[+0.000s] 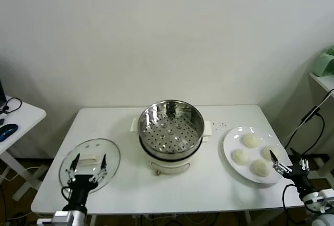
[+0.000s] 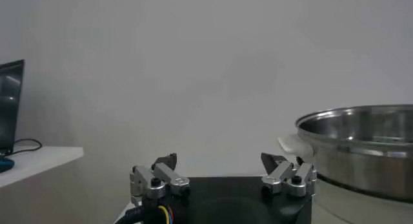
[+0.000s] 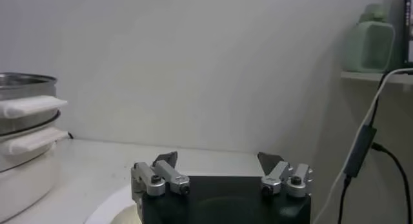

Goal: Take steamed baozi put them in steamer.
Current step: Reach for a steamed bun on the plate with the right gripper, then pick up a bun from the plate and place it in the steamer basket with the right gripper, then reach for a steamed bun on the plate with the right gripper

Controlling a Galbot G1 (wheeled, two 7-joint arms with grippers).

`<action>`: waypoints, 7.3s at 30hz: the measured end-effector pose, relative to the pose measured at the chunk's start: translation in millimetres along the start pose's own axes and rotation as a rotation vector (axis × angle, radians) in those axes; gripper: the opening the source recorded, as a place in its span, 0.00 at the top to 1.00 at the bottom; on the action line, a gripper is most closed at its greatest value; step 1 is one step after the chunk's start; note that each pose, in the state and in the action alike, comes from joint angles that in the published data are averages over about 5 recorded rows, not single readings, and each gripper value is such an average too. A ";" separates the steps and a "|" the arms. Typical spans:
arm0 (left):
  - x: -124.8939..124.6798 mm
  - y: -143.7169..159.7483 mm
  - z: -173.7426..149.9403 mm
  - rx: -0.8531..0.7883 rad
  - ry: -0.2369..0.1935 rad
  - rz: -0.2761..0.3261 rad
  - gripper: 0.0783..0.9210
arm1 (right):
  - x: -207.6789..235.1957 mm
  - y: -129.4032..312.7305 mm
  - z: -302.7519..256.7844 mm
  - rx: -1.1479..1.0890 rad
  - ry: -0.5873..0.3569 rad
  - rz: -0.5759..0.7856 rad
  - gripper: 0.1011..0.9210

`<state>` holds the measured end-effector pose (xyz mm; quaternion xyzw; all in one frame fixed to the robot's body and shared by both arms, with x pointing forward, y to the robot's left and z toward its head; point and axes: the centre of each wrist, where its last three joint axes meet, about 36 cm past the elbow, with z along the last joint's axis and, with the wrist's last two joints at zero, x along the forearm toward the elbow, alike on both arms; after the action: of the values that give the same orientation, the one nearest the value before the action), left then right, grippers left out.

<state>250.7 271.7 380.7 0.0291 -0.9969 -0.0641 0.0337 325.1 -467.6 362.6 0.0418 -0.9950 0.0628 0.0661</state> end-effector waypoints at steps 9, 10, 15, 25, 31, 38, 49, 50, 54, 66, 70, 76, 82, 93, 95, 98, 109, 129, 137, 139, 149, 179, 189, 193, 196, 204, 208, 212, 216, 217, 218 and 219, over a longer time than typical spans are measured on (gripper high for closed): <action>0.2 -1.8 0.1 -0.020 0.003 0.029 0.12 | -56.2 -30.3 -54.8 0.204 0.061 -0.124 0.12; 0.6 -2.4 0.0 -0.021 0.003 0.032 0.12 | -65.5 -35.4 -63.1 0.238 0.074 -0.144 0.12; 1.6 -5.5 -0.9 -0.025 0.004 0.053 0.12 | -116.7 -57.7 -104.7 0.419 0.141 -0.270 0.12; -4.4 -7.2 -3.7 -0.026 -0.006 0.073 0.12 | -208.3 -81.3 -178.0 0.813 0.323 -0.622 0.12; -9.3 -5.1 -6.3 -0.023 -0.009 0.071 0.12 | -245.9 -93.9 -207.6 1.030 0.501 -0.788 0.12; -15.8 -1.2 -6.8 -0.025 -0.005 0.062 0.12 | -284.1 -87.9 -204.9 1.163 0.707 -0.924 0.12; -21.5 3.8 -6.4 -0.031 -0.002 0.045 0.12 | -333.7 -50.5 -179.1 1.241 0.858 -1.033 0.12; -21.6 4.2 -6.4 -0.032 -0.001 0.044 0.12 | -336.7 -47.1 -176.1 1.244 0.866 -1.039 0.12; -22.5 5.9 -6.7 -0.036 0.002 0.041 0.12 | -346.2 -35.9 -164.5 1.255 0.890 -1.059 0.12; -24.2 7.6 -4.1 -0.047 0.008 0.034 0.12 | -360.1 -17.2 -141.6 1.257 0.915 -1.075 0.12; -23.9 7.1 -3.5 -0.046 0.010 0.031 0.12 | -362.8 -12.7 -137.7 1.256 0.918 -1.077 0.12; -23.3 6.0 -3.0 -0.042 0.011 0.023 0.12 | -365.5 -10.2 -136.1 1.251 0.919 -1.072 0.12; -22.7 5.4 -2.8 -0.039 0.011 0.018 0.12 | -365.7 -11.6 -135.7 1.248 0.923 -1.067 0.26; -21.9 6.1 -3.0 -0.037 0.011 0.014 0.12 | -365.4 -14.9 -141.5 1.249 0.913 -1.057 0.37; -21.6 6.1 -3.2 -0.037 0.011 0.014 0.12 | -365.6 -15.1 -145.9 1.254 0.903 -1.055 0.37; -21.0 6.2 -3.9 -0.038 0.010 0.013 0.12 | -366.1 -13.9 -155.5 1.273 0.880 -1.057 0.37; -17.2 7.0 -6.4 -0.038 0.007 0.006 0.12 | -370.9 10.0 -232.3 1.445 0.700 -1.086 0.37; -11.5 3.4 -13.9 -0.056 -0.002 0.021 0.12 | -345.4 210.8 -424.2 2.162 0.131 -1.236 0.36; -5.5 4.9 -16.5 -0.063 -0.001 0.020 0.12 | -335.7 302.8 -418.4 2.343 -0.036 -1.325 0.35; -4.3 5.3 -17.3 -0.066 -0.001 0.021 0.12 | -335.9 319.8 -412.2 2.375 -0.061 -1.345 0.35; -0.1 7.7 -19.9 -0.073 -0.001 0.019 0.12 | -343.4 361.0 -373.8 2.454 -0.070 -1.420 0.33; 1.4 5.9 -14.9 -0.042 0.013 0.004 0.12 | -356.4 367.9 -309.9 2.468 -0.041 -1.512 0.15; 0.1 5.9 -15.8 -0.031 0.011 0.003 0.12 | -356.1 358.7 -329.1 2.496 -0.073 -1.508 0.12; -0.1 5.9 -16.1 -0.029 0.012 0.004 0.12 | -351.4 345.5 -349.0 2.497 -0.069 -1.498 0.12; -0.8 5.5 -17.0 -0.028 0.009 0.007 0.12 | -346.9 327.2 -369.2 2.470 -0.046 -1.486 0.12; -2.7 2.9 -19.6 -0.014 -0.003 0.021 0.12 | -341.0 237.8 -421.2 2.169 0.179 -1.431 0.12; -4.6 2.1 -23.7 0.002 -0.020 0.024 0.12 | -339.5 177.1 -427.7 1.920 0.307 -1.370 0.12; -5.9 1.7 -27.0 0.011 -0.034 0.027 0.12 | -334.6 117.1 -414.1 1.687 0.422 -1.294 0.12; -6.2 1.5 -29.6 0.014 -0.043 0.030 0.12 | -326.0 69.9 -382.2 1.499 0.515 -1.238 0.12; -6.0 1.4 -29.9 0.014 -0.044 0.031 0.12 | -323.6 60.4 -373.2 1.461 0.534 -1.228 0.12; -5.7 1.2 -30.1 0.015 -0.044 0.032 0.12 | -321.2 51.7 -363.8 1.427 0.551 -1.218 0.12; -5.3 1.1 -30.2 0.015 -0.044 0.032 0.12 | -318.9 44.1 -354.3 1.396 0.567 -1.210 0.12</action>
<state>258.1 269.3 410.4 0.0120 -0.9982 -0.0566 0.0127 680.8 -353.9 662.1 0.5603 -0.4908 0.6031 0.2853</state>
